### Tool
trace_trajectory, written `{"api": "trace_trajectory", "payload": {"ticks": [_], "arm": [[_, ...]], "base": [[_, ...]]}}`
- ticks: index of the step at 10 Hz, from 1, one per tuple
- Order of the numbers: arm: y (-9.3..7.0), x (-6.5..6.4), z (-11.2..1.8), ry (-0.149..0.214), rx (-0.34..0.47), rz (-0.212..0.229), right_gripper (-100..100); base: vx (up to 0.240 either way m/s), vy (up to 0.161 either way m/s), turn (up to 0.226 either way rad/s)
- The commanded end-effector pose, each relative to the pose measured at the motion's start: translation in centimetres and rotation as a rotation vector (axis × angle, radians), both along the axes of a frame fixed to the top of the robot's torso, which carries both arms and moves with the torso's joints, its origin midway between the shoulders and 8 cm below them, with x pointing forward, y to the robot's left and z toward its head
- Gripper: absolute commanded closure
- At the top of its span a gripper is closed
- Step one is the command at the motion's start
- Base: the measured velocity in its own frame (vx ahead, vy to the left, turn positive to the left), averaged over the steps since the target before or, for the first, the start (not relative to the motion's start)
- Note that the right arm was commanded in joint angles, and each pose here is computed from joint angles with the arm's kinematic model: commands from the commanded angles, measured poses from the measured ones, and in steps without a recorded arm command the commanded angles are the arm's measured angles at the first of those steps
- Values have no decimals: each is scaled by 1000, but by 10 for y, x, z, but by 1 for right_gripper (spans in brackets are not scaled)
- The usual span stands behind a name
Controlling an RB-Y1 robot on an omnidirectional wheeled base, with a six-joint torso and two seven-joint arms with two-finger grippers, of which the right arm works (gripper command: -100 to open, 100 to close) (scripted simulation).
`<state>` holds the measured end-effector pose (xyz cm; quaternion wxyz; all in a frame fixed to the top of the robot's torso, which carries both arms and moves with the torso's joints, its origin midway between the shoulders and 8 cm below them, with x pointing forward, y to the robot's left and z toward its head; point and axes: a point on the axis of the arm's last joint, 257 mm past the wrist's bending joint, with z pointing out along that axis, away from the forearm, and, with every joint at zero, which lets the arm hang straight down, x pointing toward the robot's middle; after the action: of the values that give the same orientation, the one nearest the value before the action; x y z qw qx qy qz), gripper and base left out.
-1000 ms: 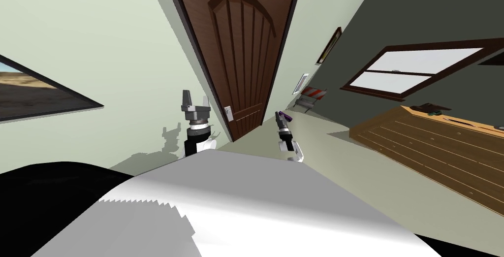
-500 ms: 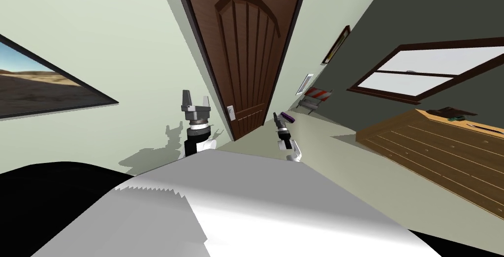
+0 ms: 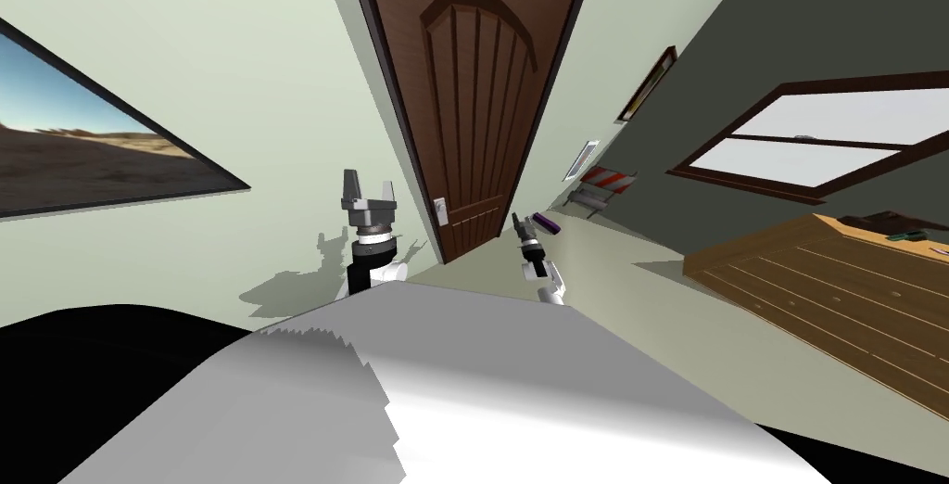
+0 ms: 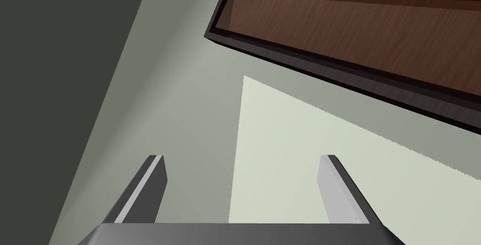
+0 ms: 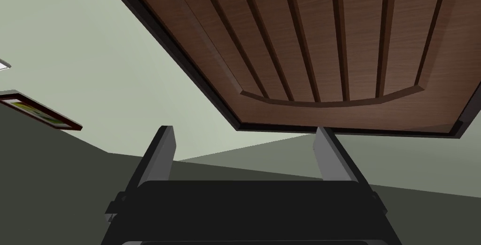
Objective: Pull the door open
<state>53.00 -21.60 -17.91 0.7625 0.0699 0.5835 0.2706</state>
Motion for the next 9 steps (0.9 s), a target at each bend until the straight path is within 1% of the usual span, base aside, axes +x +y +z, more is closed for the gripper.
{"api": "trace_trajectory", "payload": {"ticks": [1,9], "arm": [[2,4,-7,9,-29,-2,-100],[10,26,-37,53,-159,-7,-100]], "base": [[-16,17,80],[-19,29,96]]}}
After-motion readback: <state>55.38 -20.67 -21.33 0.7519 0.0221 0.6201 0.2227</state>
